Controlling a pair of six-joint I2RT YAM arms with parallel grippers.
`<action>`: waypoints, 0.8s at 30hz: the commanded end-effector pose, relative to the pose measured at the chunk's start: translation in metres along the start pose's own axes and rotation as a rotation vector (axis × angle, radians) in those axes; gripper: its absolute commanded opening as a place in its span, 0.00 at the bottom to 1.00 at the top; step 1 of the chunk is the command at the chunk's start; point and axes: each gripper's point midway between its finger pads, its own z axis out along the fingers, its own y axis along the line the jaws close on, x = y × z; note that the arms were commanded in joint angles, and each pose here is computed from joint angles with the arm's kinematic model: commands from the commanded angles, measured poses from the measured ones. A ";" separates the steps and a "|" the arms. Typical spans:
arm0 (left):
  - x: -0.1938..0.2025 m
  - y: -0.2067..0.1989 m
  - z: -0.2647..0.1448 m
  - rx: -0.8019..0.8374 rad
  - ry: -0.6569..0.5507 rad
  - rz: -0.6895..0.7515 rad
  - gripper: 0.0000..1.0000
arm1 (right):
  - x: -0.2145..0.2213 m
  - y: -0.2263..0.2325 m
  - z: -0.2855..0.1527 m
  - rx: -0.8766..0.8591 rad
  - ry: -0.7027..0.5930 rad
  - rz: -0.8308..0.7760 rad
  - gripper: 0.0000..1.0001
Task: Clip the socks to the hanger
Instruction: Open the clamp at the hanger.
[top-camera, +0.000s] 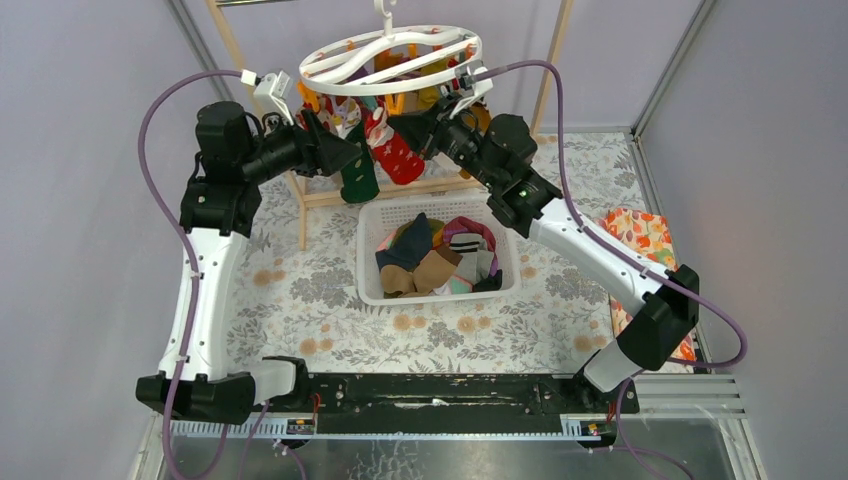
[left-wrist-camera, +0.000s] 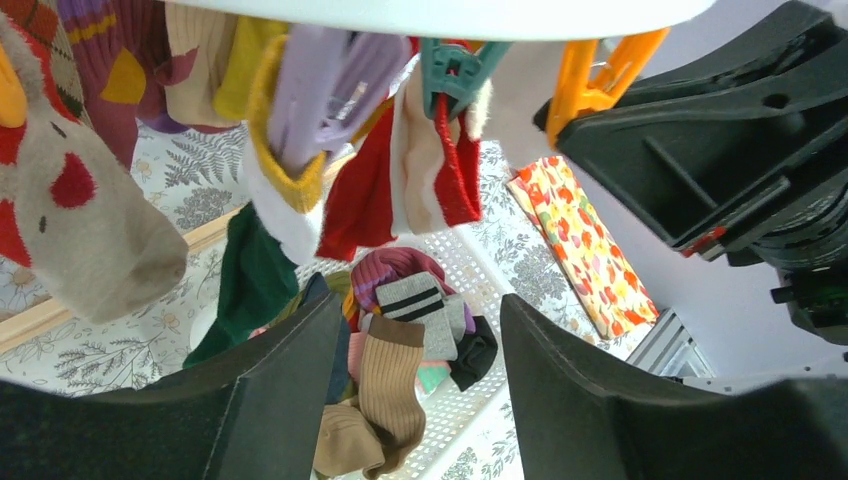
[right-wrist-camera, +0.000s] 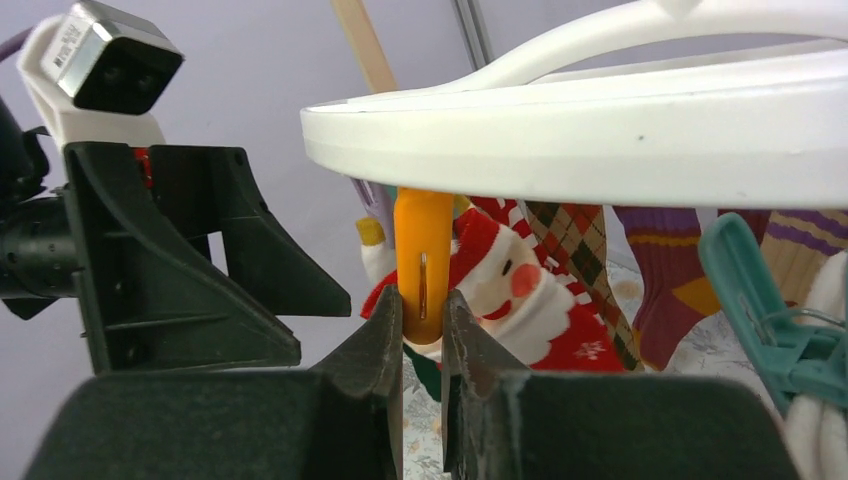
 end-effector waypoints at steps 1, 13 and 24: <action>-0.020 -0.022 -0.016 0.026 -0.041 0.024 0.67 | -0.019 0.026 0.014 -0.022 -0.056 -0.071 0.00; -0.060 -0.062 -0.015 0.200 -0.113 -0.033 0.66 | 0.007 0.054 0.032 -0.041 0.017 -0.106 0.00; -0.068 -0.039 0.008 0.170 -0.141 -0.034 0.67 | 0.012 0.061 0.034 -0.054 0.030 -0.096 0.00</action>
